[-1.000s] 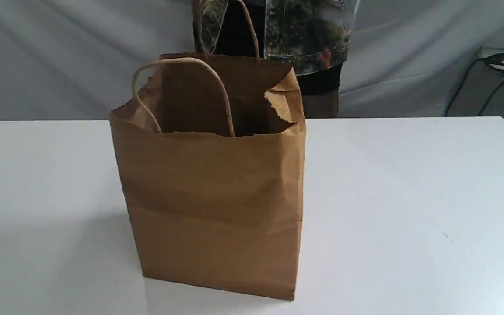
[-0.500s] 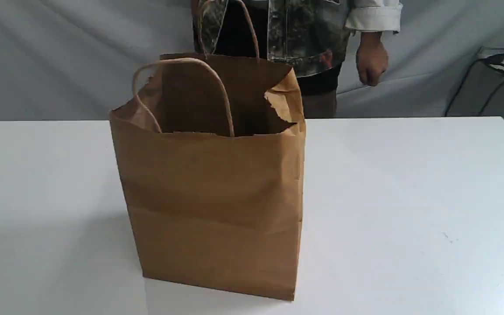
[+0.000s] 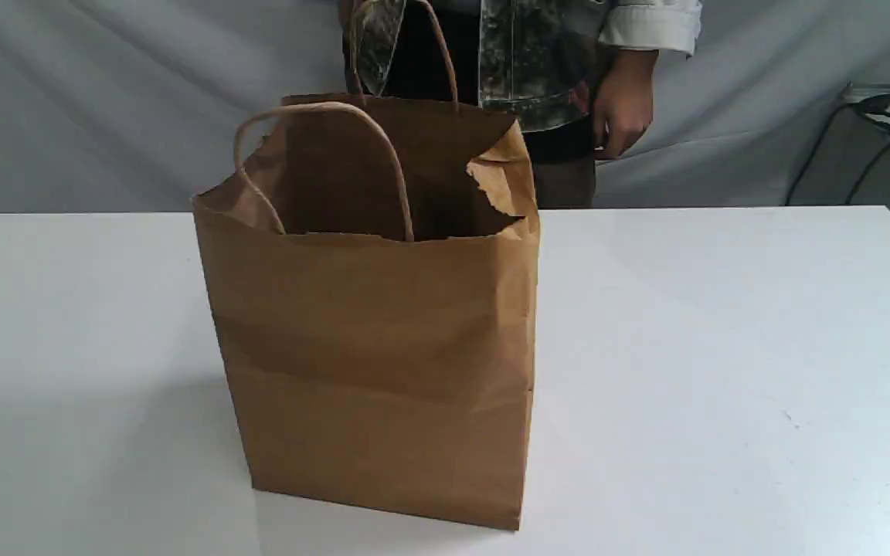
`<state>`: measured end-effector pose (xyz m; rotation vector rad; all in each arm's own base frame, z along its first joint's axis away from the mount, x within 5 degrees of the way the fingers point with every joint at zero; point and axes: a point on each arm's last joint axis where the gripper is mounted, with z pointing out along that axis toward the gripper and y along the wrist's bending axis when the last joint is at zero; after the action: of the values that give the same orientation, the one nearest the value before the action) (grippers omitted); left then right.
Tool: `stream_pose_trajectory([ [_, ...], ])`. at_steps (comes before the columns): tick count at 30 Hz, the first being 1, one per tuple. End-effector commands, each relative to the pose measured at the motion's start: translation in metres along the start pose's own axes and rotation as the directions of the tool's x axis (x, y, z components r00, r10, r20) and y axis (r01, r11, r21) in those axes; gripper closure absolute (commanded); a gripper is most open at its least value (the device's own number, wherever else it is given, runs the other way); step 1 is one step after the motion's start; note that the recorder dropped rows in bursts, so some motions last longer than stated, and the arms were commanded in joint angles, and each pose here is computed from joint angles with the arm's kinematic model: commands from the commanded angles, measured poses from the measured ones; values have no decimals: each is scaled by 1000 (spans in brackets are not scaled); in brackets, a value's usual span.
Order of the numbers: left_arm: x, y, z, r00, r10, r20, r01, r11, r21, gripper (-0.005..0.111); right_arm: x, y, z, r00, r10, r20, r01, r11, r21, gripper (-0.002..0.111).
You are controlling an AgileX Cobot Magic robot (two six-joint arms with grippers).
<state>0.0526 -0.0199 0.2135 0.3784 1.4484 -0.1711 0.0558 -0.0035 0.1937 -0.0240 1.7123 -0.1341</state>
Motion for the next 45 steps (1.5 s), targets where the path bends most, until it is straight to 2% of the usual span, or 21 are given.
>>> stream_pose_trajectory([
  [1,6,-1,0,998,-28,-55,29,1000,4,107,0,0,0,1000,7,13,-7,1000,8,99],
  [6,14,-2,-1,990,-23,-143,25,1000,14,107,0,0,0,1000,7,13,-7,1000,8,99],
  [8,16,0,-1,986,-13,-168,11,1000,-13,107,0,0,0,1000,5,13,-5,1000,8,99],
  [12,19,9,-3,976,-106,-189,70,980,-186,107,0,0,0,1000,5,13,-5,1000,8,99],
  [16,20,19,-6,963,-216,-159,140,911,-388,107,0,0,0,1000,5,13,-5,1000,8,99],
  [18,22,21,-7,959,-230,-167,139,892,-431,107,0,0,0,1000,5,13,-5,1000,8,99],
  [21,27,18,-8,944,-237,-231,133,911,-391,107,0,0,0,1000,5,13,-5,1000,8,99],
  [25,26,11,-5,945,-226,-235,160,949,-272,107,0,0,0,1000,11,14,-11,1000,8,99],
  [29,26,14,-6,935,-285,-212,202,918,-342,107,0,0,0,1000,11,14,-11,1000,8,99],
  [34,27,19,-8,933,-301,-196,192,880,-435,107,0,0,0,1000,11,14,-11,1000,8,99],
  [38,27,19,-8,934,-299,-193,193,881,-433,107,0,0,0,1000,11,14,-11,1000,8,99],
  [45,17,21,-6,962,-253,-98,189,884,-427,107,0,0,0,1000,6,13,-6,1000,8,99],
])
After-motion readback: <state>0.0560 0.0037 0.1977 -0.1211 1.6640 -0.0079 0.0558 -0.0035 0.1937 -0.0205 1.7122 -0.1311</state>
